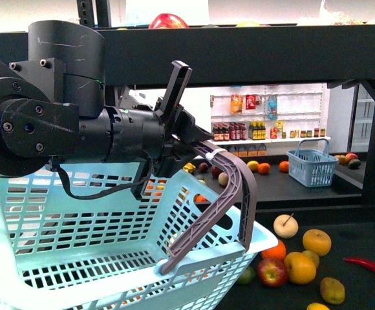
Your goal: Pick lemon from shelf
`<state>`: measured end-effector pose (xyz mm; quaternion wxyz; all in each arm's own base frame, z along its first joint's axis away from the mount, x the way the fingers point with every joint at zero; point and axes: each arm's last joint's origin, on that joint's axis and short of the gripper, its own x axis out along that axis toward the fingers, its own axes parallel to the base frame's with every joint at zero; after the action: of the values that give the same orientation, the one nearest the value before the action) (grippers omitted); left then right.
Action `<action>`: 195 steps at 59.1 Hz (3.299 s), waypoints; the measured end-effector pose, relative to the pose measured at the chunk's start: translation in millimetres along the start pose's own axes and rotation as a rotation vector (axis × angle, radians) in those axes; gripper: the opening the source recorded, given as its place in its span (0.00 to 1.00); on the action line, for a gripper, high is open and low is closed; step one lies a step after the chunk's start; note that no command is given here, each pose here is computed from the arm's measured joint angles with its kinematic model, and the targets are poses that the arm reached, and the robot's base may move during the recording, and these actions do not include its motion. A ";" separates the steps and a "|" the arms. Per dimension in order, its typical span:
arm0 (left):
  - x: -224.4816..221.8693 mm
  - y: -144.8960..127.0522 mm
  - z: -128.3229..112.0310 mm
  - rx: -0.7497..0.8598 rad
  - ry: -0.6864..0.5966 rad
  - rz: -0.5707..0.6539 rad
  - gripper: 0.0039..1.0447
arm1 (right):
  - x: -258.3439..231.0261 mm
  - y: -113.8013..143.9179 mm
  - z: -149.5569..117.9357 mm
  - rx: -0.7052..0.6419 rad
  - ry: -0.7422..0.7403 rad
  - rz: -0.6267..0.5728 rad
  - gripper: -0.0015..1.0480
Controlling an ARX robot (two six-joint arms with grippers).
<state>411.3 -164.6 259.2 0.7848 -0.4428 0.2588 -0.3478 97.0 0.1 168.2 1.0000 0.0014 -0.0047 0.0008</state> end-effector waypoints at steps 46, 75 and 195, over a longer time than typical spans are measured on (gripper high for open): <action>1.4 -1.6 -0.2 0.004 -0.002 -0.005 0.10 | 239.8 -23.6 -78.4 0.135 0.840 -0.069 0.93; 1.4 -1.6 -0.2 0.004 -0.003 -0.004 0.10 | 357.8 70.1 -171.4 0.058 0.990 0.019 0.93; 1.4 -1.6 -0.2 0.004 -0.003 -0.004 0.10 | 383.5 -35.1 -48.9 0.092 0.581 -0.051 0.61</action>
<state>411.5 -166.4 260.4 0.7854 -0.4424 0.2560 -0.3491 481.0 -34.3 122.7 0.9579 0.0468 0.2821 -0.0237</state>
